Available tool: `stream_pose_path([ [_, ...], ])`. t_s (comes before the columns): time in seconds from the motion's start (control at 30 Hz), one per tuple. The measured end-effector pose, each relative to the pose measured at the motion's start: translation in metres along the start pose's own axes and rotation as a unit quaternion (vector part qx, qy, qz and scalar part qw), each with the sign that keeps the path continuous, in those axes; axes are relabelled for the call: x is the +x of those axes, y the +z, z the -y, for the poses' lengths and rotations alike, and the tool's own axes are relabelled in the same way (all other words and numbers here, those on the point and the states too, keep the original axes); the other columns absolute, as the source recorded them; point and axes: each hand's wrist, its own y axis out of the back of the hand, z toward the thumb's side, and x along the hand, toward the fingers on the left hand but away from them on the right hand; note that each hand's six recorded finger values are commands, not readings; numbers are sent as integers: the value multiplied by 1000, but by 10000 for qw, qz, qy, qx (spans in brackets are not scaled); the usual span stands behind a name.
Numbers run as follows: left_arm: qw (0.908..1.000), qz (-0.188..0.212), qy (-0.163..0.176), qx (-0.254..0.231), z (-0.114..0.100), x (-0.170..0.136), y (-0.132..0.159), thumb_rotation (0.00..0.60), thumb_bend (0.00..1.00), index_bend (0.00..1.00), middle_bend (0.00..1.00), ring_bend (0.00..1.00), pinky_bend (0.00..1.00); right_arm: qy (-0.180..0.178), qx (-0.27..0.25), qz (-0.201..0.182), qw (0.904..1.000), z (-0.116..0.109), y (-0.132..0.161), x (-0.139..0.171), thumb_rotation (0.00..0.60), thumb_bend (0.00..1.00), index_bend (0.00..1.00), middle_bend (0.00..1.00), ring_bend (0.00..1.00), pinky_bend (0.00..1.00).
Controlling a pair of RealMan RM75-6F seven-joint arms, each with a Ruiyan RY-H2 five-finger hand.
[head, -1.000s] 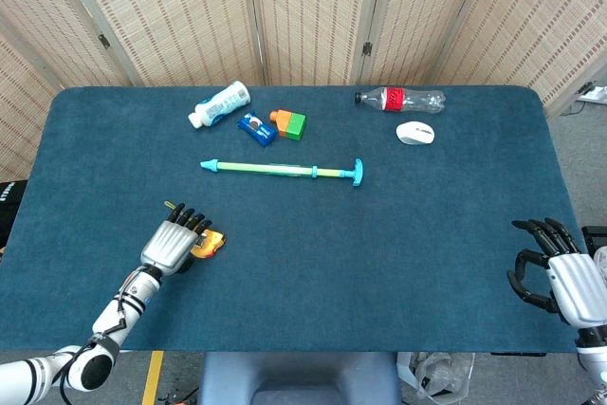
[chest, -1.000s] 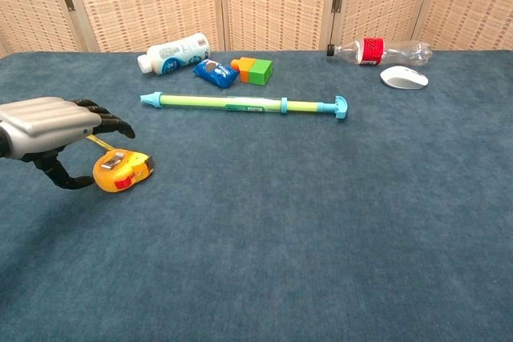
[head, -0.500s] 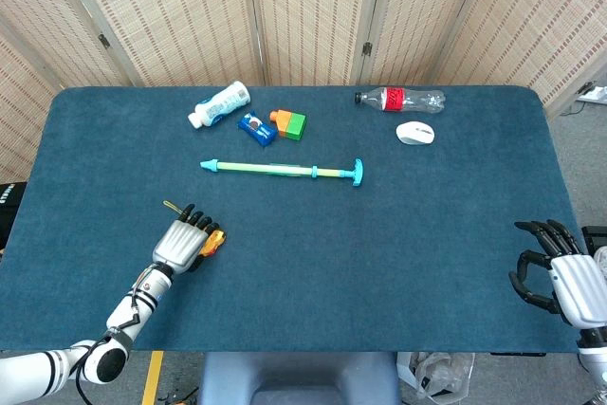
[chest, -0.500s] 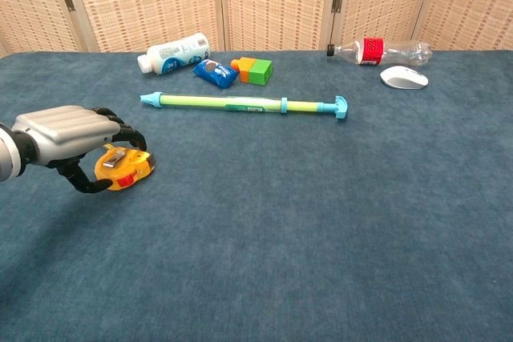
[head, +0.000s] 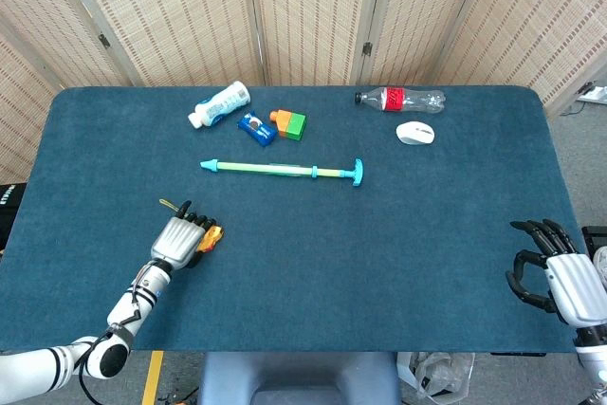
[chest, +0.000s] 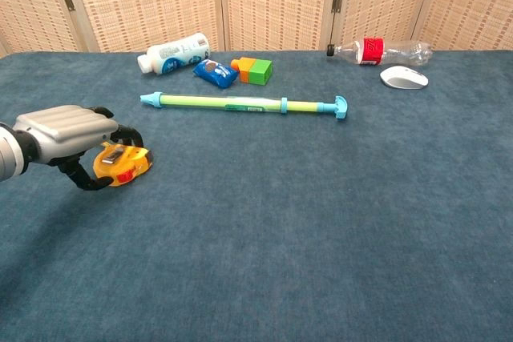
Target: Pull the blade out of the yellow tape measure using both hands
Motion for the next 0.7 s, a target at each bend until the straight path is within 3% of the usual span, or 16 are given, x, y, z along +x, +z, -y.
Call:
stream_pose_path([
  [0.17, 9999, -19, 112, -107, -3, 2, -4, 600, 436, 469, 512, 374, 94, 47, -7, -67, 10000, 2, 5, -3, 600, 461, 246, 205, 132, 84],
  [0.37, 9989, -16, 409, -244, -23, -3, -8, 600, 436, 474, 522, 389, 99, 193, -113, -400, 9990, 4, 24, -16, 600, 461, 246, 205, 132, 84],
  [0.7, 9936, 203, 750, -816, -65, -27, 3, 600, 436, 472, 533, 398, 102, 782, -324, -1222, 9889, 18, 86, -65, 600, 460, 294, 205, 131, 84],
])
